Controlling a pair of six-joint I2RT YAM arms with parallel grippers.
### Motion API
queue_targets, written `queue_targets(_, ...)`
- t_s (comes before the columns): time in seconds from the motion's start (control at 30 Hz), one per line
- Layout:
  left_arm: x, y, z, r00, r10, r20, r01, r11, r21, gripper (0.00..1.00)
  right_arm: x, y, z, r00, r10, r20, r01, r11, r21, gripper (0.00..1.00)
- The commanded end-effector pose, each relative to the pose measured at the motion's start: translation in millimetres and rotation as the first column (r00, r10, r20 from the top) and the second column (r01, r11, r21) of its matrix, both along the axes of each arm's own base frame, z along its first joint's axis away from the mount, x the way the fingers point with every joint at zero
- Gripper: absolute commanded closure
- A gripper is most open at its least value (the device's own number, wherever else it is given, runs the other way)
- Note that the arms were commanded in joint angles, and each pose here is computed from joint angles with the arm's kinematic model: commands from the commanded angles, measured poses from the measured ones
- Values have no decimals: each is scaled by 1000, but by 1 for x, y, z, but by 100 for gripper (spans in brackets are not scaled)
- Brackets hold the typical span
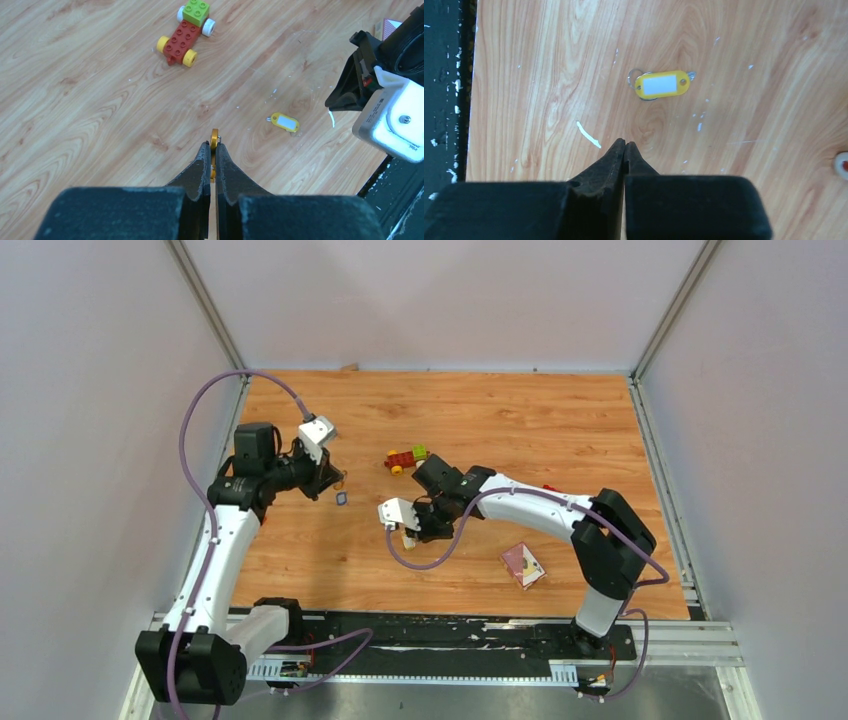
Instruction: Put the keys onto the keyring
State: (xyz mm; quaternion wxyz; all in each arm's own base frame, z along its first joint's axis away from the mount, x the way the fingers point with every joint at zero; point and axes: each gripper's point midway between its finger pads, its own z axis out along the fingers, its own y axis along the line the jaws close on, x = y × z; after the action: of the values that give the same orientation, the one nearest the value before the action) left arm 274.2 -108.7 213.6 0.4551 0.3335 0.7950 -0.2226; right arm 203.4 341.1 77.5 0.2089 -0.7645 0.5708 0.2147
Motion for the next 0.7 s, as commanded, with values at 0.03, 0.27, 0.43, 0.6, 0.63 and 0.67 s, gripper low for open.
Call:
queue_targets(0.03,5,-3,10,999,-36,39,36,999,-7,100,-8,5,-4,1000,-26,-8,26,999,35,90)
queue_targets(0.27,6,1,8,999,-23,39,23,1000,16,100,-3,30,-14,997,35,75,-36,999,20,61)
queue_targets(0.43,3,3,5,999,-28,32,27,999,27,100,0,45,-21,992,82,98,-82,997,-6,59)
queue_targets(0.6,1,2,5,999,-35,34,34,999,31,100,4,53,-30,989,103,106,-101,995,-27,61)
queue_targets(0.63,1,2,5,999,-36,35,35,999,30,100,5,53,-32,989,105,104,-102,994,-34,63)
queue_targets(0.67,0,2,5,999,-37,33,36,999,27,100,4,53,-34,989,108,99,-105,994,-43,65)
